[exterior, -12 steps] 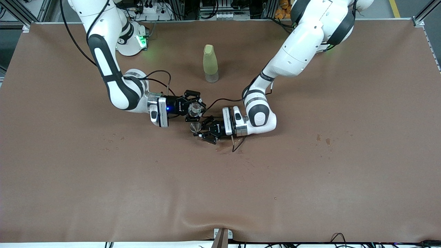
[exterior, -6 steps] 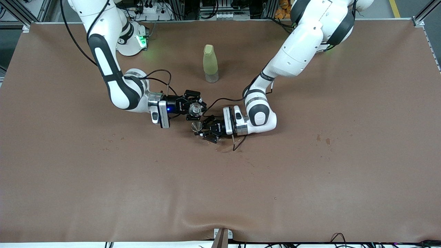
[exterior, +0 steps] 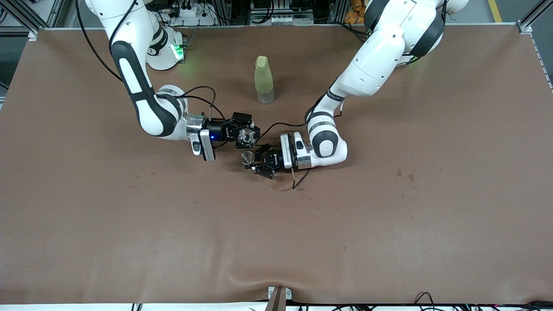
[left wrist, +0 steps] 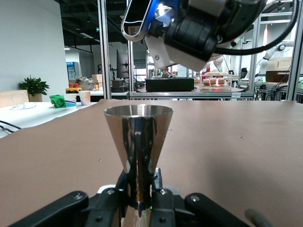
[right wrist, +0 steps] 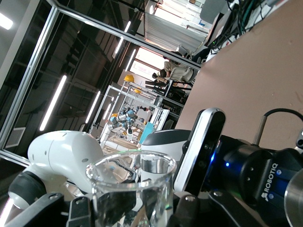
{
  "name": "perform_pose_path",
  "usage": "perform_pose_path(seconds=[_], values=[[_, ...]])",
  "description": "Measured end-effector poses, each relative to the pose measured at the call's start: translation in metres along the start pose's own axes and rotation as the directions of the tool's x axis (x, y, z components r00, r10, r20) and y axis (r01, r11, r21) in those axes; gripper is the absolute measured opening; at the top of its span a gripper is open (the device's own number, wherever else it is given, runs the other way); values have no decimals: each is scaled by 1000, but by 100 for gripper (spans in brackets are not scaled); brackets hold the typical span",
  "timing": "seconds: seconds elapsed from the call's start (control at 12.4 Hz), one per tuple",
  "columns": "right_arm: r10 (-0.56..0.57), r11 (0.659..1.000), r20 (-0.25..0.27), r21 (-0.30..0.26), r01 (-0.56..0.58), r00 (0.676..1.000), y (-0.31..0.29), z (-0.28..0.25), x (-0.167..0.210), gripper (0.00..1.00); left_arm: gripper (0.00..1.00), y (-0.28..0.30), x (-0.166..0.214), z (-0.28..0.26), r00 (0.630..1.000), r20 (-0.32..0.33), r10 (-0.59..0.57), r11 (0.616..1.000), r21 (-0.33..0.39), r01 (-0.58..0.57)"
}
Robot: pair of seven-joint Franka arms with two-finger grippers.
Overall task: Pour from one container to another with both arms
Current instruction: 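Tilt the beaker with the right gripper, pouring into the jigger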
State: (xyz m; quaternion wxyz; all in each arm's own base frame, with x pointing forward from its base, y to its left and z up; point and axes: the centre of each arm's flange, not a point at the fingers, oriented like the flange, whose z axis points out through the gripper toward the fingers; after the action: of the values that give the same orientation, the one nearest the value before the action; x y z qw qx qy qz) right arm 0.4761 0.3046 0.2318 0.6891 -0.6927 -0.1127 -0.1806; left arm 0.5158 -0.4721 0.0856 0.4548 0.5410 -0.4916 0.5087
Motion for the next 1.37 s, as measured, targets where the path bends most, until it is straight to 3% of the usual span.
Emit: perform_pose_path(seconds=[0.65,1.37], values=[[171,985,0,-2,-171,985,0,0,0,15,21,7,-10,-6,1000,0,-10,1000,-9,10],[367,930,0,1,-367,930,-1,0,0,15,21,5,-9,-7,1000,-4,-9,1000,-7,9]])
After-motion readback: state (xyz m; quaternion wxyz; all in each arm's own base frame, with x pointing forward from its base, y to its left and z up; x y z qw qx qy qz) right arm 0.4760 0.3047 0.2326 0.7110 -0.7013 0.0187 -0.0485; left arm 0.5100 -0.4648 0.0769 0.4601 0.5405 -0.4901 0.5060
